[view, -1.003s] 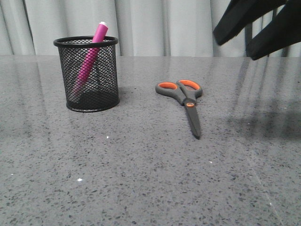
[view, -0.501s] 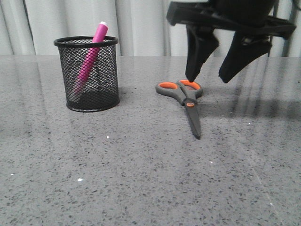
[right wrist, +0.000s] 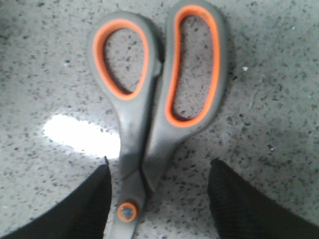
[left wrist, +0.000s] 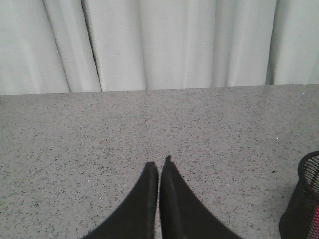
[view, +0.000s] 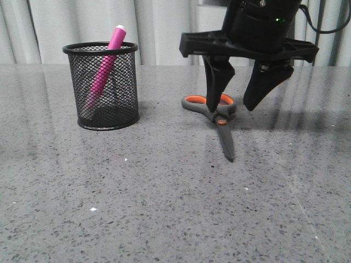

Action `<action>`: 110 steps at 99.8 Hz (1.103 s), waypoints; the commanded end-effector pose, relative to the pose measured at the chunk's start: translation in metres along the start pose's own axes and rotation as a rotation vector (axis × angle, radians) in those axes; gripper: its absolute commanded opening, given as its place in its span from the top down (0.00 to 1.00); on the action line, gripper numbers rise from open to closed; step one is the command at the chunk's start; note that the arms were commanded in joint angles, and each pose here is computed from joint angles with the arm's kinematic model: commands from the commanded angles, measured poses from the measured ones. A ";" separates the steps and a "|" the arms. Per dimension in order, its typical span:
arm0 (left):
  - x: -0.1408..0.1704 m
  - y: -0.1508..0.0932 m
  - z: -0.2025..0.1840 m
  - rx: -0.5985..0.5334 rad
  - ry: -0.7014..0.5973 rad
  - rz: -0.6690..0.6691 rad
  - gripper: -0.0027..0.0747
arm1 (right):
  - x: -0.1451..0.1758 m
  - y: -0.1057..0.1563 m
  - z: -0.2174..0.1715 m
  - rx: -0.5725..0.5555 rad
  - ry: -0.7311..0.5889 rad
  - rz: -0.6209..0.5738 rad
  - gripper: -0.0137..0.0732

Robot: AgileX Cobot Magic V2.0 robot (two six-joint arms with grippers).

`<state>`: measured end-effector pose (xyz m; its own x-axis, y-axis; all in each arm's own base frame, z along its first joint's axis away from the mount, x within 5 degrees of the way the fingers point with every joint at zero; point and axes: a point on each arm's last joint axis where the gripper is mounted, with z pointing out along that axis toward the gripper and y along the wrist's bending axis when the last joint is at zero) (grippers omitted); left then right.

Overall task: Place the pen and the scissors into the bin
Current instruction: 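Close the right gripper on the scissors handles and lift them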

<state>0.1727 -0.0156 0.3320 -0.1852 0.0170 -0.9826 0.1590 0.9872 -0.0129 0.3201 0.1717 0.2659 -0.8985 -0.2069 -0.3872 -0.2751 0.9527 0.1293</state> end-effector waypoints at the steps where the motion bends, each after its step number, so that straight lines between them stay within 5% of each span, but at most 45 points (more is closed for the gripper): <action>1: -0.013 0.003 -0.004 -0.040 -0.063 -0.027 0.99 | -0.010 0.002 -0.017 -0.002 -0.086 -0.014 0.40; 66: -0.013 0.004 -0.004 -0.043 -0.065 -0.027 0.99 | -0.014 0.010 -0.006 -0.003 -0.126 -0.029 0.42; 97: -0.013 0.004 -0.004 -0.043 -0.065 -0.027 0.99 | -0.008 0.018 0.000 0.044 -0.084 -0.106 0.70; 110: -0.013 0.004 -0.004 -0.043 -0.065 -0.027 0.99 | -0.007 0.019 0.000 0.049 -0.077 -0.115 0.91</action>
<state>0.1730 -0.0146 0.3325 -0.1796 0.0161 -0.9836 0.1485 0.9888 -0.0109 0.3226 0.1921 0.2522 -0.8591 -0.2976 -0.4164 -0.3453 0.9375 0.0423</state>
